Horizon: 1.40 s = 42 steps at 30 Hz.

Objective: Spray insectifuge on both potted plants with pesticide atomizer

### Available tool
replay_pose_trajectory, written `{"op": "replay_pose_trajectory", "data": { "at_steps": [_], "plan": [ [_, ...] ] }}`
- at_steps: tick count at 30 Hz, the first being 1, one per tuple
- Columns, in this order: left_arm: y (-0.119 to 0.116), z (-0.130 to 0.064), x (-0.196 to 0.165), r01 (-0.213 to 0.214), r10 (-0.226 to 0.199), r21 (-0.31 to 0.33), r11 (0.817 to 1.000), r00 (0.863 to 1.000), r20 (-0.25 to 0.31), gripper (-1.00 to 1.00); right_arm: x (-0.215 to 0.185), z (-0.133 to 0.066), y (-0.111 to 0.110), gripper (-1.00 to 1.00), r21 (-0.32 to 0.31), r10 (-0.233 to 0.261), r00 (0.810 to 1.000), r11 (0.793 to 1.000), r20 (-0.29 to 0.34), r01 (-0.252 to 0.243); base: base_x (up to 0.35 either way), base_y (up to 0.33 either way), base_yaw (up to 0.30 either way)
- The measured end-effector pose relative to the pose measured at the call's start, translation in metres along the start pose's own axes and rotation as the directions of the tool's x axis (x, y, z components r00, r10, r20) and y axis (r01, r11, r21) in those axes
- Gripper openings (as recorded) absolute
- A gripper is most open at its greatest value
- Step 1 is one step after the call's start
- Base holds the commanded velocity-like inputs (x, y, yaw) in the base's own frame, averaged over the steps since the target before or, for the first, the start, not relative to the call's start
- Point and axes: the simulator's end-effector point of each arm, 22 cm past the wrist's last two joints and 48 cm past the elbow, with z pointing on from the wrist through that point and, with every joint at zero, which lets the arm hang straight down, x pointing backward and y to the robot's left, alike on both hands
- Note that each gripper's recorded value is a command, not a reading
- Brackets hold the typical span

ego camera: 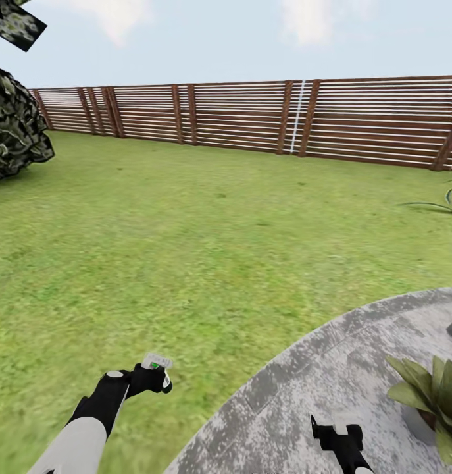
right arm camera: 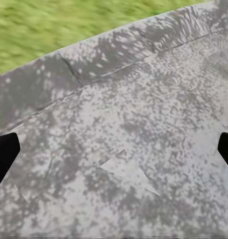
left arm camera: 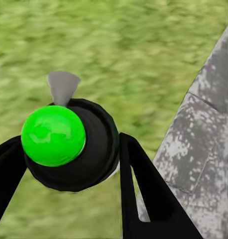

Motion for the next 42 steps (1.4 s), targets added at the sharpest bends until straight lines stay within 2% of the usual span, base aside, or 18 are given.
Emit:
{"op": "replay_pose_trajectory", "data": {
  "at_steps": [9,17,42],
  "plan": [
    [0.000,0.000,0.000,0.000,0.000,0.000,1.000,1.000,0.000,-1.00,0.000,0.000,0.001,1.00,-0.002,0.000,1.000,1.000,0.001,0.000,0.000,0.000,-0.289],
    [0.000,0.000,0.000,-0.001,0.001,0.000,1.000,1.000,0.000,-1.00,-0.002,0.000,0.008,1.00,-0.010,0.006,1.000,1.000,0.005,-0.006,0.000,0.000,-0.083],
    [0.000,-0.005,-0.007,-0.006,0.006,-0.004,1.000,1.000,0.013,-1.00,-0.009,-0.002,0.013,1.00,-0.015,0.014,1.000,1.000,0.019,-0.014,0.000,0.000,-0.284]
  ]
}}
